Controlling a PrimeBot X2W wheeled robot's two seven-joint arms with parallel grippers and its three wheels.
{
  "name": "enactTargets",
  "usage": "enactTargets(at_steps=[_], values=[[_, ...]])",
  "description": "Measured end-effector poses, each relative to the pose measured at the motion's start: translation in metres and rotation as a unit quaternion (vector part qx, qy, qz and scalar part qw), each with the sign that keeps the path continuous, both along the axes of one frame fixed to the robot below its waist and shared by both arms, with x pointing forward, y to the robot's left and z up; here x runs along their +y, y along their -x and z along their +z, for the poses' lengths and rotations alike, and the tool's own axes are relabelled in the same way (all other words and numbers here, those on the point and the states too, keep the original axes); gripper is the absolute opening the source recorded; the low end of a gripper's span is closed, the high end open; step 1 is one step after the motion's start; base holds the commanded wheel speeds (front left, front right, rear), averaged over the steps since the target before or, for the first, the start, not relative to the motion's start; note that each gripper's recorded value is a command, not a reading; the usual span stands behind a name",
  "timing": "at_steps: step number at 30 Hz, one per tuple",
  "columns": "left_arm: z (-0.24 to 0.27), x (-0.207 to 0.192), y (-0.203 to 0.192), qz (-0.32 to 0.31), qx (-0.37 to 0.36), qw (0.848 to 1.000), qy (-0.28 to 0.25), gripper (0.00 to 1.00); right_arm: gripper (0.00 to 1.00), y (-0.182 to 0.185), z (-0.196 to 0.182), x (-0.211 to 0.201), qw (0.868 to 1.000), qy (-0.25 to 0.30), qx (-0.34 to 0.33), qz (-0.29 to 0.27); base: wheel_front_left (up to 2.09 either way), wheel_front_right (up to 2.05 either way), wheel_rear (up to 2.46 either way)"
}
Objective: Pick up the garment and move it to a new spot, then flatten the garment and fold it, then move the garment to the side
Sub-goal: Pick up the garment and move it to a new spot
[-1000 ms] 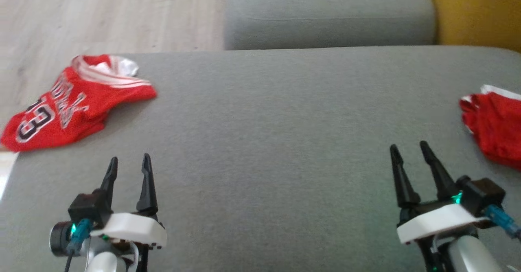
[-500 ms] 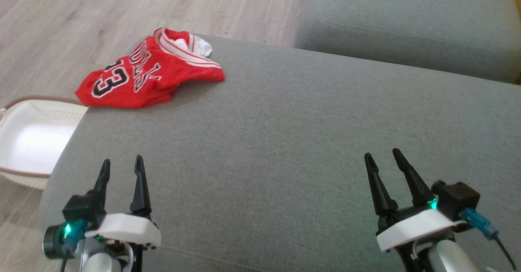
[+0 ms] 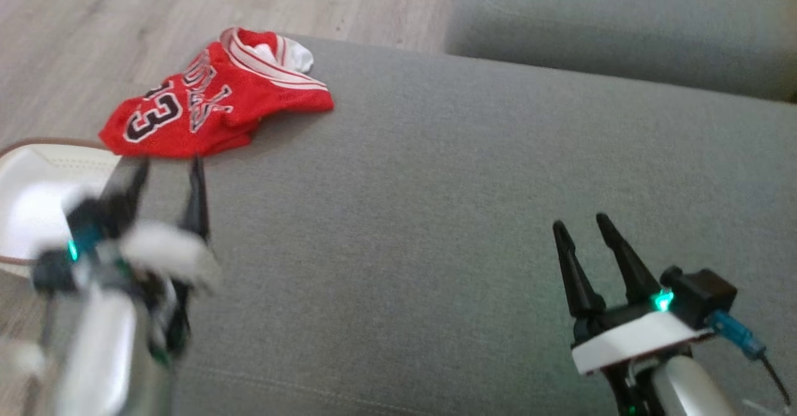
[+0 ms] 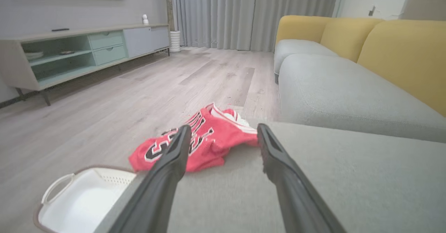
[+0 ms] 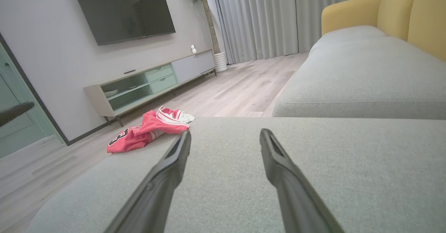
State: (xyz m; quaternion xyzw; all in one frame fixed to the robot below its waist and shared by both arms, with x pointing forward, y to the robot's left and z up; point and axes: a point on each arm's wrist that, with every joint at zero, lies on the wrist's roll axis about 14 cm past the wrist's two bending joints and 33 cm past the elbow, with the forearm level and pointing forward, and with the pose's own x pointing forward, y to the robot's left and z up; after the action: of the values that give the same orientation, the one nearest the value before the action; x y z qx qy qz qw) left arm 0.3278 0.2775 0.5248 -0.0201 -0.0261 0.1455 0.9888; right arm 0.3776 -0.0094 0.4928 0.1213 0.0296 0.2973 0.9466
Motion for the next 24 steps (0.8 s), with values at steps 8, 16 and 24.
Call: enactTargets(at_steps=[8, 16, 24], values=[[0.038, 0.021, -0.103, -0.029, 0.087, 0.995, 0.032, 1.0, 1.0, -0.025, 0.03, -0.009, 0.998, -0.033, -0.043, -0.017, 0.0, 0.0, 0.0], [-0.014, 0.031, -0.181, -0.016, 0.225, 0.968, 0.113, 1.0, 1.0, -0.044, 0.023, -0.053, 0.996, -0.034, -0.039, -0.073, 0.0, 0.0, 0.0], [-0.095, 0.038, -0.21, 0.042, 0.341, 0.928, 0.145, 1.0, 1.0, -0.06, 0.008, -0.091, 0.991, -0.026, -0.029, -0.124, 0.0, 0.0, 0.0]])
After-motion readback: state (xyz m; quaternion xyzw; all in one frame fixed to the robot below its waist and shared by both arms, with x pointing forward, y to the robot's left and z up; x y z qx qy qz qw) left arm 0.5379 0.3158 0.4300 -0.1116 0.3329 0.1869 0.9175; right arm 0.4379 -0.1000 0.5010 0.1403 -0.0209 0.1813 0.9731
